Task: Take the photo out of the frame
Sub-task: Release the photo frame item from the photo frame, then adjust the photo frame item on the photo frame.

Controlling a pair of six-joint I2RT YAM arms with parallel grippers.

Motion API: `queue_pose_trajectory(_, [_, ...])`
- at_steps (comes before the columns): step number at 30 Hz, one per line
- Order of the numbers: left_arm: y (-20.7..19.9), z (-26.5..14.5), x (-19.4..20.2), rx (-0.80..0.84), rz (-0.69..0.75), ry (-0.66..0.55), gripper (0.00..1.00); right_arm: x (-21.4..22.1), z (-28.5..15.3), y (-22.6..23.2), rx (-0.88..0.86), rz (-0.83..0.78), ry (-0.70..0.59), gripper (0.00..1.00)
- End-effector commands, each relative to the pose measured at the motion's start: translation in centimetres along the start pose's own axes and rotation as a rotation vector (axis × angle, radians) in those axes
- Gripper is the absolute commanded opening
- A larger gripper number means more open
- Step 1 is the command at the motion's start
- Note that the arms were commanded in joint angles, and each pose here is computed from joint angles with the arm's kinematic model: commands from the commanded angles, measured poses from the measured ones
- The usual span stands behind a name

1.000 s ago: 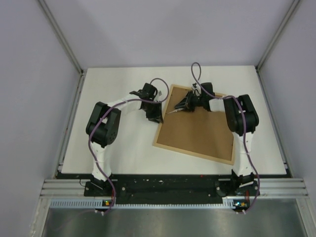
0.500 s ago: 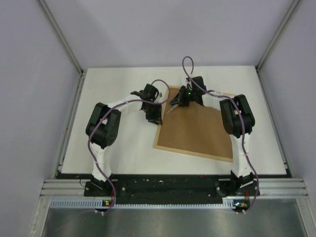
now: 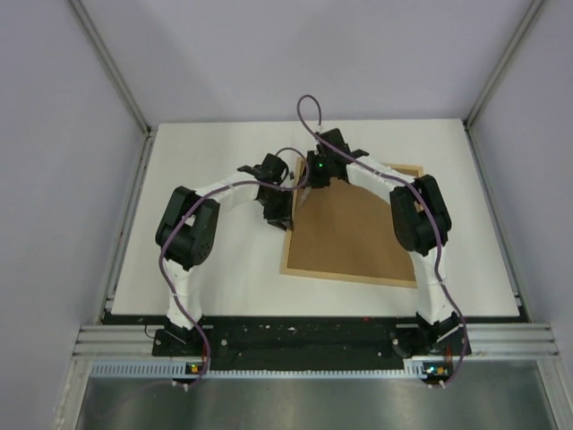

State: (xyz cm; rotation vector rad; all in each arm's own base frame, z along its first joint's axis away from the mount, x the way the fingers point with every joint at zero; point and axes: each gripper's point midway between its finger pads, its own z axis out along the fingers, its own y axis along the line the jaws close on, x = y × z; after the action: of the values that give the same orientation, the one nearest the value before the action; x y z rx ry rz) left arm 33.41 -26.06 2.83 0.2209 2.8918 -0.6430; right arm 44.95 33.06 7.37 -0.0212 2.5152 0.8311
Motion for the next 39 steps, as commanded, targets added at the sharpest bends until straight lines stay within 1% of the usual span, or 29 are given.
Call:
queue_pose_trajectory(1, [-4.9, -1.7, -2.8, 0.125, 0.084, -0.127, 0.27, 0.3, -2.6, 6.5, -0.174, -0.058, 0.031, 0.0])
queue_pose_trajectory(6, [-3.7, -3.1, -4.2, 0.132, 0.052, -0.162, 0.27, 0.3, -5.3, 4.6, -0.318, -0.029, 0.103, 0.0])
queue_pose_trajectory(9, [-2.6, -4.0, -5.2, 0.136, 0.025, -0.18, 0.27, -0.5, -7.3, 2.9, -0.372, -0.017, 0.106, 0.0])
queue_pose_trajectory(11, [-2.1, -4.7, -5.9, 0.133, 0.027, -0.187, 0.3, -0.9, -8.5, 2.0, -0.39, -0.026, 0.098, 0.0])
queue_pose_trajectory(15, [-1.6, -5.8, -7.6, 0.107, 0.046, -0.197, 0.39, -1.5, -10.9, 1.1, -0.429, -0.059, 0.078, 0.0])
queue_pose_trajectory(17, [-1.4, -5.9, -8.4, 0.091, 0.048, -0.198, 0.4, -1.2, -11.5, 0.5, -0.426, -0.07, 0.08, 0.0])
queue_pose_trajectory(20, [-1.4, -5.9, -9.4, 0.074, 0.057, -0.203, 0.42, -0.7, -11.6, -1.0, -0.388, -0.075, 0.073, 0.0])
queue_pose_trajectory(23, [-0.9, -5.1, -10.0, 0.04, 0.059, -0.197, 0.46, 0.3, -10.9, -2.7, -0.345, -0.072, 0.081, 0.0])
queue_pose_trajectory(26, [-0.1, -4.2, -10.3, -0.031, 0.063, -0.18, 0.47, 1.6, -10.1, -4.2, -0.302, -0.067, 0.098, 0.0])
queue_pose_trajectory(28, [0.6, -3.6, -10.1, -0.096, 0.074, -0.173, 0.51, 2.0, -9.9, -4.9, -0.287, -0.064, 0.096, 0.0])
queue_pose_trajectory(29, [0.7, -3.3, -10.0, -0.116, 0.082, -0.17, 0.51, 2.4, -9.8, -5.1, -0.282, -0.063, 0.096, 0.0])
queue_pose_trajectory(30, [0.7, -3.0, -9.9, -0.129, 0.087, -0.167, 0.53, 3.1, -9.7, -5.5, -0.278, -0.055, 0.102, 0.0])
queue_pose_trajectory(33, [0.3, -2.2, -9.4, -0.142, 0.101, -0.152, 0.53, 3.5, -9.5, -5.8, -0.272, -0.059, 0.096, 0.0])
queue_pose_trajectory(39, [-0.2, -1.3, -8.9, -0.179, 0.126, -0.143, 0.53, 3.1, -10.0, -5.6, -0.275, -0.074, 0.078, 0.0])
